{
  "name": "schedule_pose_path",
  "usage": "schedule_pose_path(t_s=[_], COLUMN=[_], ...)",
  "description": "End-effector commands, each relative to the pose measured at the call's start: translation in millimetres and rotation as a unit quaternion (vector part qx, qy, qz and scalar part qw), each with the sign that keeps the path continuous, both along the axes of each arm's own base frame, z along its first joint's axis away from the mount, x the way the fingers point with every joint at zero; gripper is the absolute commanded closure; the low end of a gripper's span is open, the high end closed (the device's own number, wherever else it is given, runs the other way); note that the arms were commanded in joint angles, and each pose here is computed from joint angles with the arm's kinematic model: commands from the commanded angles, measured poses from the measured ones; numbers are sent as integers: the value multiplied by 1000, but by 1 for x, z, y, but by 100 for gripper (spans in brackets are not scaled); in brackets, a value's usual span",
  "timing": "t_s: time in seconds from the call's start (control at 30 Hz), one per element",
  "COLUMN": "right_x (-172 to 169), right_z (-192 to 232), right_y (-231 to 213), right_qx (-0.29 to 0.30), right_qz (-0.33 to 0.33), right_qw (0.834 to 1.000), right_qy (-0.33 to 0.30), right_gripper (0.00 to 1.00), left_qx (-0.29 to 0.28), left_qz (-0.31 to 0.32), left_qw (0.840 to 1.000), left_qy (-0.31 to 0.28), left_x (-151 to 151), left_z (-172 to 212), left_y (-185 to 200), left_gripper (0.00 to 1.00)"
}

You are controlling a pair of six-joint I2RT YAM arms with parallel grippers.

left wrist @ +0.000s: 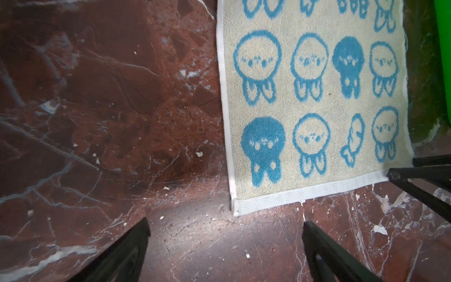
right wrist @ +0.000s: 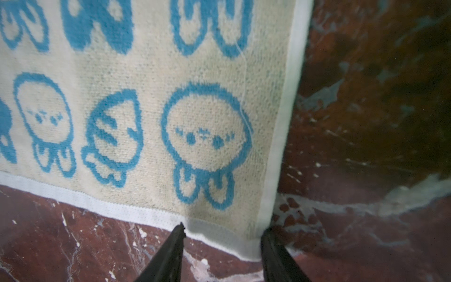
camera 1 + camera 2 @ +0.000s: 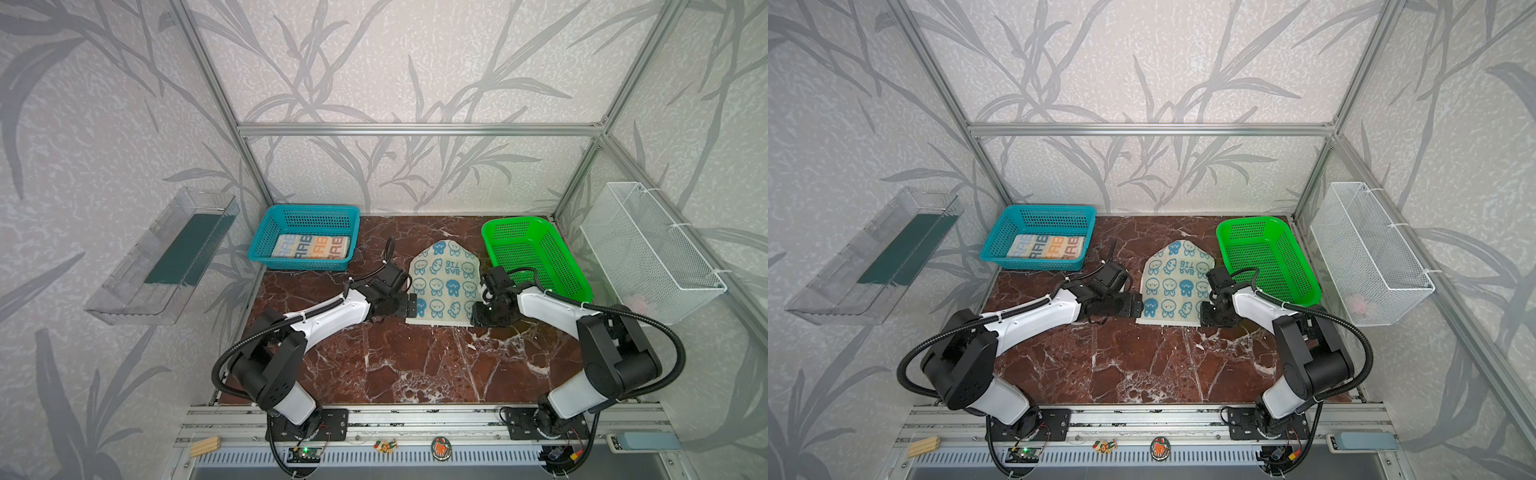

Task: Fold and stack the towels
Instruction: 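Grasp the towel's nearer corners with the left and right grippers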

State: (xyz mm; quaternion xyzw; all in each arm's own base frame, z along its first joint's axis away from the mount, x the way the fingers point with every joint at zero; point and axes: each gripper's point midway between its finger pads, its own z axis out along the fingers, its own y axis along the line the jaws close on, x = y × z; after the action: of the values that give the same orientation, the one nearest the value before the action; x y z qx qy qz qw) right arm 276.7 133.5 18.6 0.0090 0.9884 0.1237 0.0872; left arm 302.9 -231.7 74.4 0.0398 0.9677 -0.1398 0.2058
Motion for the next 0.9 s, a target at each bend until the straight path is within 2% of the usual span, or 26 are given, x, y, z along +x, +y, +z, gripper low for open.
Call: schedule_pose_path(t_s=[0.0, 0.13, 0.3, 0.4, 0.57, 0.77, 0.87], right_x=[-6, -3, -1, -1, -2, 0, 2], right_z=[-10, -8, -6, -4, -4, -3, -2], right_y=[4, 8, 9, 9, 8, 10, 10], right_qx=[1, 3, 3, 2, -1, 3, 4], right_qz=[5, 8, 14, 18, 20, 22, 23], right_qw=[1000, 1000, 1000, 1000, 1000, 1000, 1000], right_qy=[19, 15, 13, 12, 10, 7, 7], right_gripper=[62, 77, 88, 90, 90, 90, 90], left_qx=[-14, 0, 18, 29, 33, 51, 59], left_qz=[-10, -25, -39, -45, -65, -68, -67], left_qw=[1000, 999, 997, 996, 992, 990, 989], left_qy=[13, 34, 57, 71, 100, 112, 116], left_x=[3, 0, -2, -3, -7, -9, -10], left_z=[1, -7, -20, -30, -45, -56, -60], left_y=[-12, -15, -15, -14, -21, -17, -15], left_gripper=[1, 1, 7, 12, 26, 34, 42])
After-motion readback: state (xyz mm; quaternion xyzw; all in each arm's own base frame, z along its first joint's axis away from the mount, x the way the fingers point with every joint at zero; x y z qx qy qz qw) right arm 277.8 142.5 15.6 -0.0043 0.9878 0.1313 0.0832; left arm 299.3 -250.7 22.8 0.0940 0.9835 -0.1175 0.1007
